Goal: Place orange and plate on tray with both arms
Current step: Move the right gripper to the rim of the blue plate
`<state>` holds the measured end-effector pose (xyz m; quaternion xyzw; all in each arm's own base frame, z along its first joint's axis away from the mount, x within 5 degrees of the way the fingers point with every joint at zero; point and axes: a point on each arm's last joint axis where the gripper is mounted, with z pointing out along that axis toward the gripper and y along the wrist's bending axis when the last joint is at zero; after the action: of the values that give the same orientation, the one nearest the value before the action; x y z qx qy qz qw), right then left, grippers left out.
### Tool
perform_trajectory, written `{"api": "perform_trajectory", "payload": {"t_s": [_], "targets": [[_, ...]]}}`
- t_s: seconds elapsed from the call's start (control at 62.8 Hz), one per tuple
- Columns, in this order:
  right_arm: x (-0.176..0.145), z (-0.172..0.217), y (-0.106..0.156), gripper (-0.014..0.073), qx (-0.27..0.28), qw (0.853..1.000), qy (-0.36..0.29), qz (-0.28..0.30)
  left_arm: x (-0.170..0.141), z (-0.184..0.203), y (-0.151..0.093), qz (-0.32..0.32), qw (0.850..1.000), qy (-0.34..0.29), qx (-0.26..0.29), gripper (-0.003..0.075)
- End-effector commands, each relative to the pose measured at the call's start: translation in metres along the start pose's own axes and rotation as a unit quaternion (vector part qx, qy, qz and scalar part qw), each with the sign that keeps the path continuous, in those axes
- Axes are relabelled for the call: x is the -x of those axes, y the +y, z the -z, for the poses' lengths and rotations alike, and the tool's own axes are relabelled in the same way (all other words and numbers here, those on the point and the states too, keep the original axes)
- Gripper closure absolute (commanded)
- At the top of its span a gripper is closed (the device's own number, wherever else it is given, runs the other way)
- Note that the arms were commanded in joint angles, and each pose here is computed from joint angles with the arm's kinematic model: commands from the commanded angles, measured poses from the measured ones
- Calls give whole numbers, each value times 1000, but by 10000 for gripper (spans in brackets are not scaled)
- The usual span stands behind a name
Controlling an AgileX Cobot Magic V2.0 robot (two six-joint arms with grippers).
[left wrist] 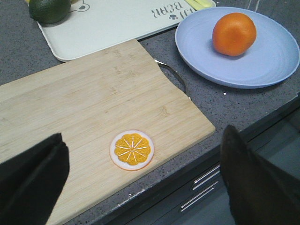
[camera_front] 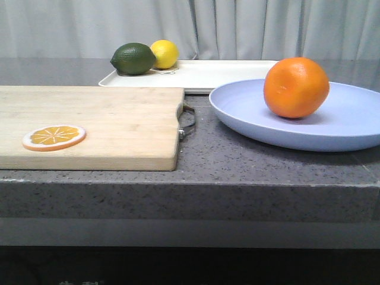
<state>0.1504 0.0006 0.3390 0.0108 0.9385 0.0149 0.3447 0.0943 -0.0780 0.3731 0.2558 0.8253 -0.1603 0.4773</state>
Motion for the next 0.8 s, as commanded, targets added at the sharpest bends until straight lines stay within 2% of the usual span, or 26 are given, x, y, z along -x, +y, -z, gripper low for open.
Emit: {"api": "perform_trajectory", "payload": {"t_s": [0.0, 0.143, 0.287, 0.366, 0.494, 0.621, 0.78], "targets": [[29, -3, -6, -38, -14, 1000, -14, 1, 13, 6, 0, 4, 999, -47, -4, 90], [49, -17, -26, -38, -20, 999, 4, -50, 13, 6, 0, 4, 999, -47, -4, 90], [55, -43, -44, -38, 46, 991, 26, -122, 13, 6, 0, 4, 999, -48, -4, 90], [59, -58, -44, -38, 99, 984, 37, -142, 13, 6, 0, 4, 999, -48, -4, 90], [64, -80, -41, -38, 154, 971, 54, -176, 13, 6, 0, 4, 999, -49, -5, 90], [64, -101, -41, -38, 178, 960, 82, -200, 13, 6, 0, 4, 999, -49, -5, 90], [62, -128, -29, -37, 196, 955, 125, -185, 13, 6, 0, 4, 999, -49, -5, 90]]}}
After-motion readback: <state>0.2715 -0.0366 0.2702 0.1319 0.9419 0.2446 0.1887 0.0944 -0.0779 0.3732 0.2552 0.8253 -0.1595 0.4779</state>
